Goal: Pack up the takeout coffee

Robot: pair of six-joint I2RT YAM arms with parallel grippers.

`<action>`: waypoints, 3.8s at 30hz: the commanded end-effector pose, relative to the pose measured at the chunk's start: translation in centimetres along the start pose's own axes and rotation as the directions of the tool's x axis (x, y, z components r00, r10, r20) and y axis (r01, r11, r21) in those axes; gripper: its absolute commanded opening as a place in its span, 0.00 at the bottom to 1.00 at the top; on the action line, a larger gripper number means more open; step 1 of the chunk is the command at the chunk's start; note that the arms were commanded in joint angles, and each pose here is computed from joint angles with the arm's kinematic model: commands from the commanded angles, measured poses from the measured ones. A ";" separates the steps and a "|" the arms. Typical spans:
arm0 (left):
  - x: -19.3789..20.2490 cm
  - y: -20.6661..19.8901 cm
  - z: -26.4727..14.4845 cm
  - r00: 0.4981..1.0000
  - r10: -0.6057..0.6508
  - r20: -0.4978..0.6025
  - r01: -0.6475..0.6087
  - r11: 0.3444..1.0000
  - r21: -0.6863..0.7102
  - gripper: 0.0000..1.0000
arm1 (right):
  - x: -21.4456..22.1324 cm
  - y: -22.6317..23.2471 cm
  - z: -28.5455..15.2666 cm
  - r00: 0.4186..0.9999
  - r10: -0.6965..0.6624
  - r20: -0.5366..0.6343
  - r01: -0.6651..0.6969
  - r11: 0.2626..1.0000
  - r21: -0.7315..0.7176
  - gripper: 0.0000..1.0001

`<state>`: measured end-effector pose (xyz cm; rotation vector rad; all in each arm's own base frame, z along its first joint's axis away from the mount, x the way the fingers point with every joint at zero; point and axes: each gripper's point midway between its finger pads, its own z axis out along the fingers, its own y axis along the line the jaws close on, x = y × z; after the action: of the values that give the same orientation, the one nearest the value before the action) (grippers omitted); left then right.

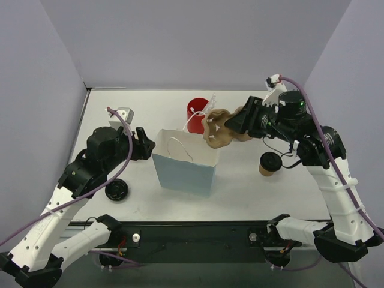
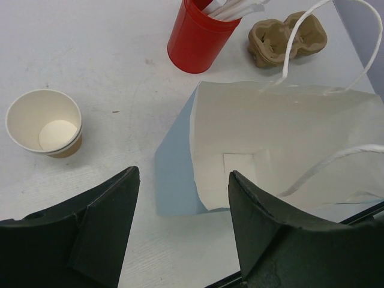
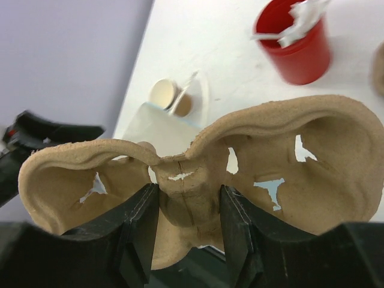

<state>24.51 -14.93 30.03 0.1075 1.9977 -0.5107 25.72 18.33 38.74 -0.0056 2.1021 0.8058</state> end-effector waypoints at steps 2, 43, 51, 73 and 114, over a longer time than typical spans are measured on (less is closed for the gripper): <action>-0.3 0.3 -0.7 0.998 -0.056 0.019 0.056 0.998 -0.018 0.70 | 1.0 6.6 -0.9 0.985 0.171 -0.004 -0.169 0.969 -0.179 0.40; 0.5 -0.3 -0.9 0.939 -0.343 -0.026 0.342 0.939 -0.045 0.65 | 4.0 9.0 5.9 0.830 0.558 0.021 -0.554 0.827 -0.093 0.38; 1.0 -1.1 0.1 0.943 -0.330 -0.035 0.330 0.944 0.008 0.65 | 5.9 7.4 7.1 0.816 0.579 0.007 -0.579 0.816 -0.005 0.38; -0.4 -1.1 -1.1 0.935 -0.354 -0.016 0.354 0.935 -0.011 0.64 | 9.7 3.6 6.3 0.897 0.435 -0.075 -0.407 0.880 0.245 0.36; 1.1 -9.6 0.0 0.797 -0.455 -0.397 0.566 0.793 0.227 0.41 | 8.5 4.1 5.1 0.879 0.475 -0.033 -0.462 0.868 0.184 0.36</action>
<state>21.85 -22.45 31.68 -0.2042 2.2250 -1.1492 22.78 27.42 32.05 0.5766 2.3158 0.9068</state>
